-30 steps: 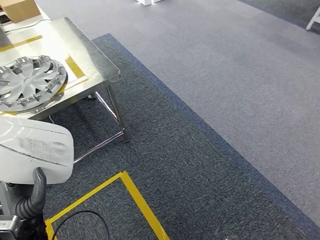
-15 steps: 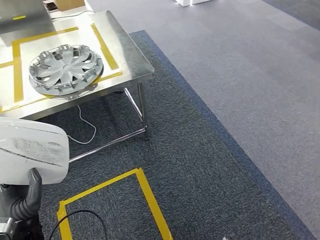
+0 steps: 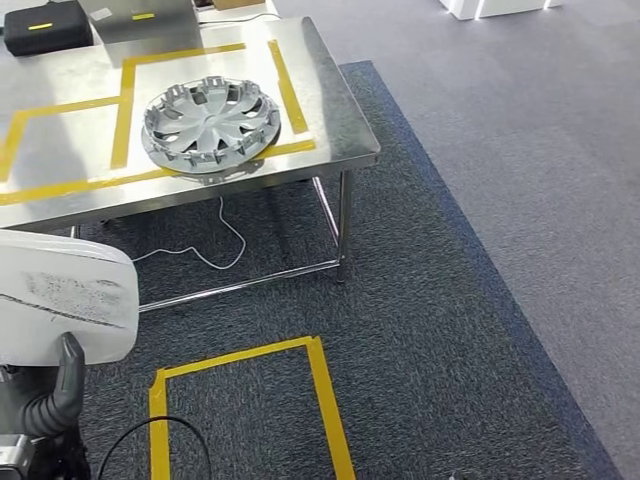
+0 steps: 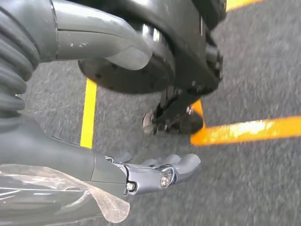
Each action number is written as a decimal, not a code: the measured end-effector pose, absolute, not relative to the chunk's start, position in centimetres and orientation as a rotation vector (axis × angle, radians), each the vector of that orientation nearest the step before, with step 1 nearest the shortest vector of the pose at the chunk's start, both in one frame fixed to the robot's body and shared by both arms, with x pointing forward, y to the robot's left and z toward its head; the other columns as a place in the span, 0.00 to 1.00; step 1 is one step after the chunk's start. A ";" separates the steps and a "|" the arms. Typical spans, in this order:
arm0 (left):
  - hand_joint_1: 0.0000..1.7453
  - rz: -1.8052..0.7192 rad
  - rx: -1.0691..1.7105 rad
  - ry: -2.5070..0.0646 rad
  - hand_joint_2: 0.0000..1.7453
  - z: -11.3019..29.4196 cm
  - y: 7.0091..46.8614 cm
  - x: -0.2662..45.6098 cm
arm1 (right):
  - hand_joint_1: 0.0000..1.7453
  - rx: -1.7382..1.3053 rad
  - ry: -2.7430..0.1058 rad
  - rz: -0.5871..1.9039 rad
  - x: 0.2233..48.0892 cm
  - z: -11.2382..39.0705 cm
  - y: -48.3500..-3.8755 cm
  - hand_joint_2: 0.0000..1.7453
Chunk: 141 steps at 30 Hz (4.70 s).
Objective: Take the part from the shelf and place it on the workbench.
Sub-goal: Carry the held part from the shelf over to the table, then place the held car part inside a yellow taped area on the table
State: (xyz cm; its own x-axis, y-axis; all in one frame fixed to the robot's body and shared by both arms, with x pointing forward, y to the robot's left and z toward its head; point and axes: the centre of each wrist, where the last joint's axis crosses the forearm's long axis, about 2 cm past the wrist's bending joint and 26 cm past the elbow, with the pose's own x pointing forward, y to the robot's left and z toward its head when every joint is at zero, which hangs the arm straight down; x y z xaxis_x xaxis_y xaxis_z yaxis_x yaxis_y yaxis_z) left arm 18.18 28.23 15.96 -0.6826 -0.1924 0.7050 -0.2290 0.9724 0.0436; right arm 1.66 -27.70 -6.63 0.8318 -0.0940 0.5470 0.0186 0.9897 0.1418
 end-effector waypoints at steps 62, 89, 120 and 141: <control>1.00 0.039 0.317 -2.363 1.00 16.3 28.2 18.7 | 0.00 0.144 -0.567 -0.072 1.2 -6.5 -27.4 1.00; 1.00 0.017 0.314 -2.340 1.00 16.2 28.2 18.5 | 0.00 0.108 -0.564 -0.115 1.2 -6.5 -27.3 1.00; 1.00 -0.022 0.300 -2.317 1.00 16.2 28.3 18.5 | 0.00 0.112 -0.584 -0.102 1.5 -6.5 -27.3 1.00; 1.00 -0.082 0.290 -2.318 1.00 16.2 28.6 18.6 | 0.00 0.120 -0.585 -0.094 1.5 -6.5 -27.3 1.00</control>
